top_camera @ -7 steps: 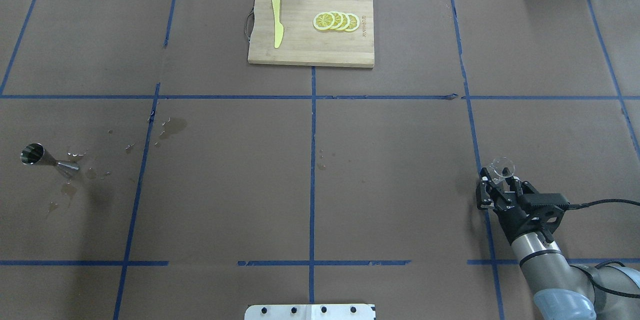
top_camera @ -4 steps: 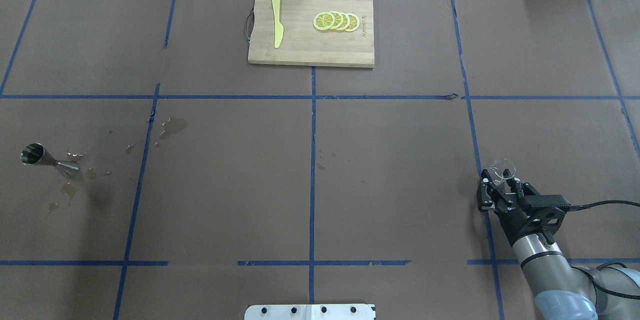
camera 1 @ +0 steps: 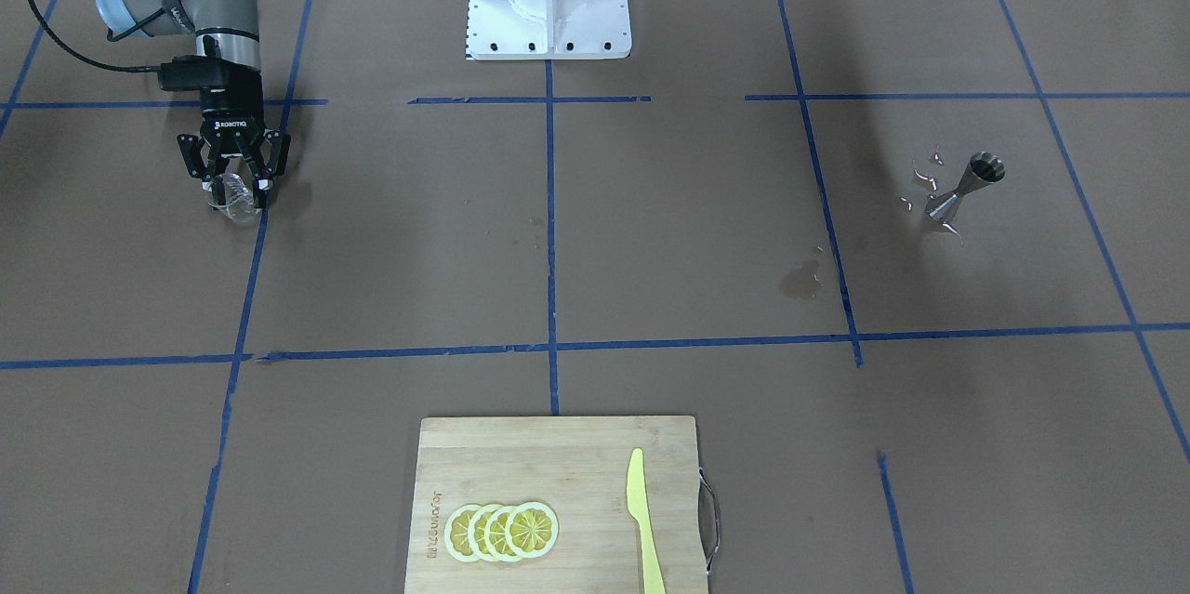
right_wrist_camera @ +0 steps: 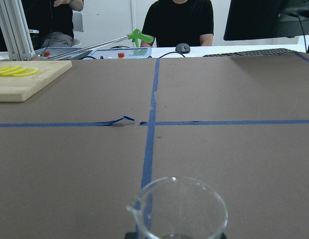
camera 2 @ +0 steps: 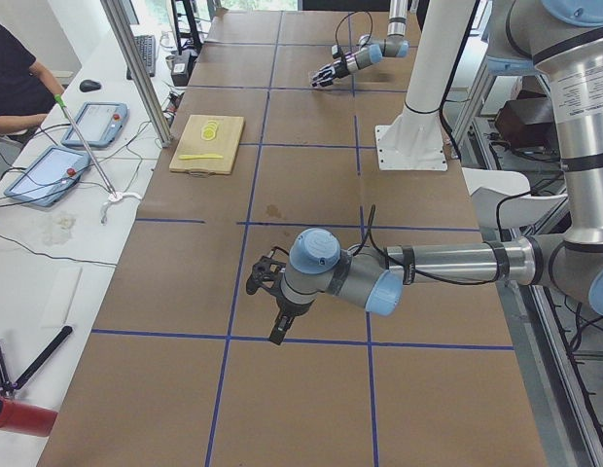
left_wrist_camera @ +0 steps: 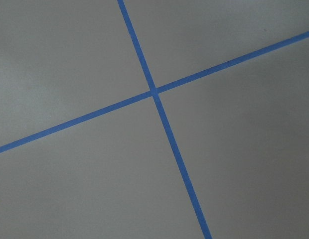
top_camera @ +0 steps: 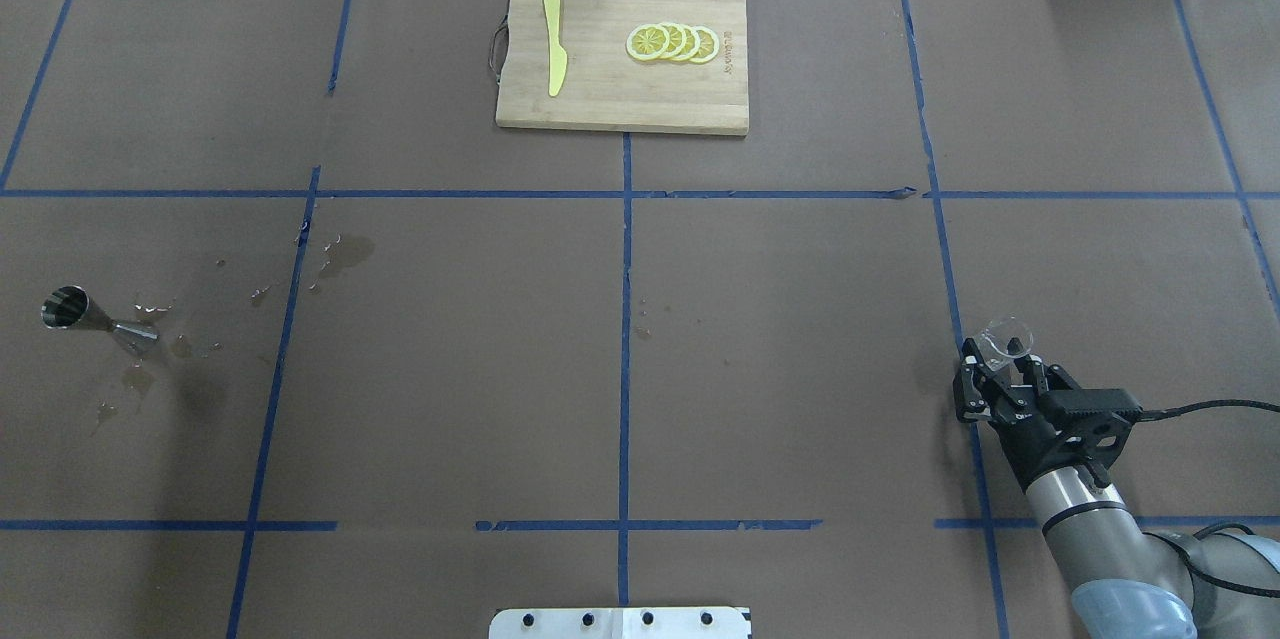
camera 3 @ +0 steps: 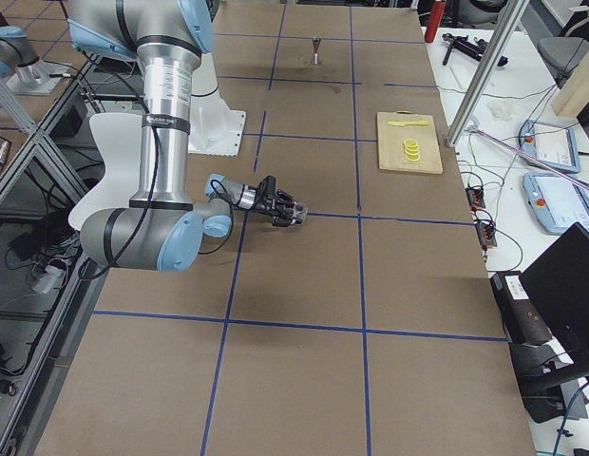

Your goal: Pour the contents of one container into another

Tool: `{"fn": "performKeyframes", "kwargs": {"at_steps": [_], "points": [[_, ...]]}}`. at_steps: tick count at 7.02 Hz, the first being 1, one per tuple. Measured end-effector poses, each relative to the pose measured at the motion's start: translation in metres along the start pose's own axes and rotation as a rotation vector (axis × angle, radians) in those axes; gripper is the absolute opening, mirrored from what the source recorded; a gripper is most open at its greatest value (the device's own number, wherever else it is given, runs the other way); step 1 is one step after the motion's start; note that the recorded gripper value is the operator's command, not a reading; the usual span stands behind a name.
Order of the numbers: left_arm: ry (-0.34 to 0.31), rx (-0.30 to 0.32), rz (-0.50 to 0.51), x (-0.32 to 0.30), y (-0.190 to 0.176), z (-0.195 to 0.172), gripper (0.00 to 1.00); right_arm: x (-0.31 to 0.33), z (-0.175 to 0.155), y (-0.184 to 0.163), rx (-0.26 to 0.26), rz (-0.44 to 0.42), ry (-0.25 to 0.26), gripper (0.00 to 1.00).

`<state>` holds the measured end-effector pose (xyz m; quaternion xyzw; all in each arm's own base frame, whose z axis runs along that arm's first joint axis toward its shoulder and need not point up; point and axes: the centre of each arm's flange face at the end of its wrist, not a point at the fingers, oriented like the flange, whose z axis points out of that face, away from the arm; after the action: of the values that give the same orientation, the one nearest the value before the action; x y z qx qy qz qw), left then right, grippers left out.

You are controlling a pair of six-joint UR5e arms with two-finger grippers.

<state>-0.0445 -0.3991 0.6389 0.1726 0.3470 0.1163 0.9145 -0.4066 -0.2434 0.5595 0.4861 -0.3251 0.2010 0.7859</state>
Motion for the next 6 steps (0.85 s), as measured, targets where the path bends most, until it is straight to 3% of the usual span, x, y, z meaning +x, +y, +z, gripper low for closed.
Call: {"fn": "performKeyframes", "kwargs": {"at_steps": [3,4,6], "points": [[0.0,0.0,0.0,0.0,0.0002,0.0,1.0,0.0006,0.0,0.0,0.0,-0.001,0.001,0.7],[0.0,0.0,-0.001,0.0,0.0005,0.0,1.0,0.0009,-0.0001,0.0001,0.0,-0.001,0.0,1.0],[0.0,0.002,-0.002,-0.0002,0.0007,-0.0005,1.0,0.0024,-0.0021,0.0007,-0.002,0.002,-0.006,1.0]]}}
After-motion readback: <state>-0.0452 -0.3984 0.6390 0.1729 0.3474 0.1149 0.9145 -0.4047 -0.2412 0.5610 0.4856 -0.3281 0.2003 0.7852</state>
